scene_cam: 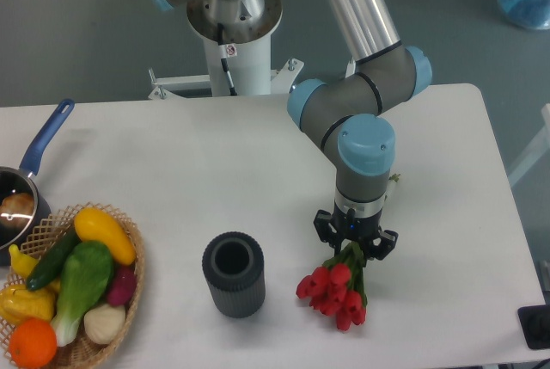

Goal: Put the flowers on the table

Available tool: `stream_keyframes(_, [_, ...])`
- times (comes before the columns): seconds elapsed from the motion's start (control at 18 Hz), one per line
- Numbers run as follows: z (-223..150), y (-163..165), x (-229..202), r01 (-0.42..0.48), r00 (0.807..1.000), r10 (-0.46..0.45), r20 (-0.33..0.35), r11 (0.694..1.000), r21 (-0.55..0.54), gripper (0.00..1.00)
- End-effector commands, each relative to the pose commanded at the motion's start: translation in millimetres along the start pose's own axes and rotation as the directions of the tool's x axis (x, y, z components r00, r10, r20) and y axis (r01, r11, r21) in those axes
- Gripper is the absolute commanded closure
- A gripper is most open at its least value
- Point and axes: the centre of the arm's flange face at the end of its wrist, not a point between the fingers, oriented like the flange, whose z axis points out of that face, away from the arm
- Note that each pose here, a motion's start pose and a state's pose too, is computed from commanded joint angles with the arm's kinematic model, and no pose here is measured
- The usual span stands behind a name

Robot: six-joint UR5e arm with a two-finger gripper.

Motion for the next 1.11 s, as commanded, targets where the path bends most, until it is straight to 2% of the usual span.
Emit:
stream_keyframes(0.22, [-3.2, 0.2, -6.3, 0.005, 1.0, -0.005, 0.01, 1.0, 0.005, 0.12])
stream_keyframes(0.44, [-4.9, 2.0, -10.6, 0.009, 1.0, -0.009, 0.013, 1.0, 0.006, 0.01])
stream_keyframes(0.83, [-1.2, 9.5, 1.5, 0.017, 1.0, -0.017, -0.006, 1.0, -0.006, 0.0])
stream_keyframes(1.11, [-40.6, 25.2, 1.6, 0.031, 0.999, -0.031, 0.035, 1.0, 0.007, 0.0])
